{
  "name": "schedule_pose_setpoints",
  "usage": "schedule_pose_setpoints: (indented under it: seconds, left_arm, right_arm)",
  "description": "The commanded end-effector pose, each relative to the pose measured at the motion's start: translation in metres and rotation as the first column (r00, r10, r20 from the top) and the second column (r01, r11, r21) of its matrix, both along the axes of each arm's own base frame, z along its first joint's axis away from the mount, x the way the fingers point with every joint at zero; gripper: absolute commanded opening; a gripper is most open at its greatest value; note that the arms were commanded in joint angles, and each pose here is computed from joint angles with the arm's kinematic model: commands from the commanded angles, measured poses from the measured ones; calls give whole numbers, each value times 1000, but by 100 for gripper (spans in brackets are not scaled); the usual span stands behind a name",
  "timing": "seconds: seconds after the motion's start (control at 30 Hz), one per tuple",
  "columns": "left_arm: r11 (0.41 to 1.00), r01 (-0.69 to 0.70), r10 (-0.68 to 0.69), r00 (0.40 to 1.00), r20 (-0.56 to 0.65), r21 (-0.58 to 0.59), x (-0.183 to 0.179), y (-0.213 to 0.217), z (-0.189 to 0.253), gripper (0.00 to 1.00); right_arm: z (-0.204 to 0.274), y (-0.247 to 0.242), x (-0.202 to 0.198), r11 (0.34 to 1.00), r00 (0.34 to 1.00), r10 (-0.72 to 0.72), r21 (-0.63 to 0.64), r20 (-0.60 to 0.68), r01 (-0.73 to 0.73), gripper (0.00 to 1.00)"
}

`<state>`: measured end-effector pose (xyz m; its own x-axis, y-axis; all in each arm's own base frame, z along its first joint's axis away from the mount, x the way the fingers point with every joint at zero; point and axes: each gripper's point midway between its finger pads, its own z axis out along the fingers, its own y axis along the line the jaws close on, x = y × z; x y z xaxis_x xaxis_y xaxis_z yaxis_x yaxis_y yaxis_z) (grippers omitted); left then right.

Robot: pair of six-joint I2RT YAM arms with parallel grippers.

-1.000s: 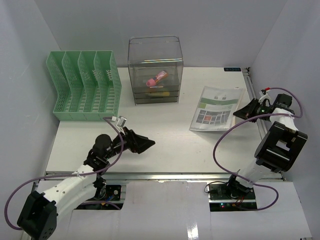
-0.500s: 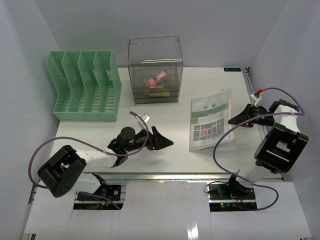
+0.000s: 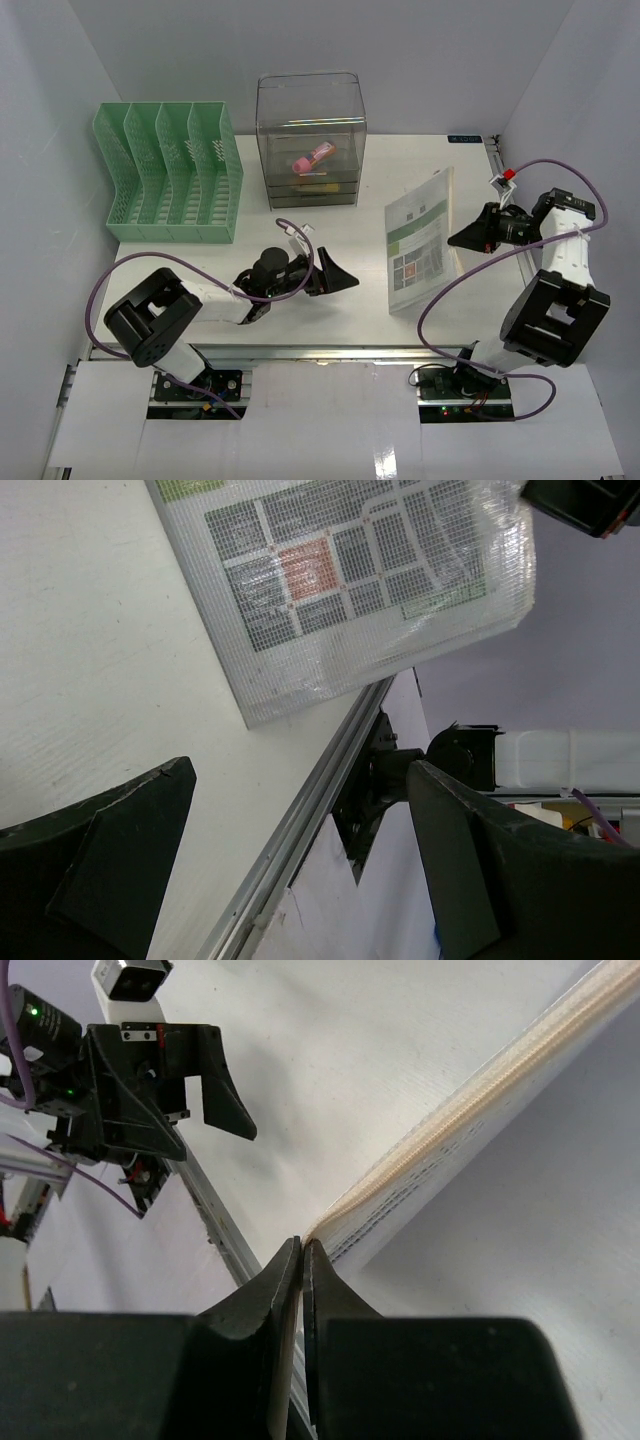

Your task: Organize the desk

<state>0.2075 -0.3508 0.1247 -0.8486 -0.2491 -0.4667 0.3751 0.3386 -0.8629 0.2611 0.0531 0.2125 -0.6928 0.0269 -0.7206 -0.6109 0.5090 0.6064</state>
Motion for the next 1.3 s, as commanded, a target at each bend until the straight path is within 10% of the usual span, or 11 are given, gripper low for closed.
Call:
schedule_pose_setpoints:
  seconds: [0.0, 0.77, 1.27]
  left_arm:
    - [998, 8, -4, 998, 60, -66, 3, -8, 27, 98]
    - [986, 94, -54, 961, 272, -135, 15, -30, 89, 98]
    - [1000, -8, 9, 997, -77, 16, 60, -66, 124, 98]
  right_arm:
    - [43, 10, 6, 999, 983, 29, -36, 181, -23, 8]
    - [81, 18, -2, 959, 891, 34, -267, 452, 99, 8]
    - [20, 50, -16, 924, 886, 148, -380, 440, 35, 8]
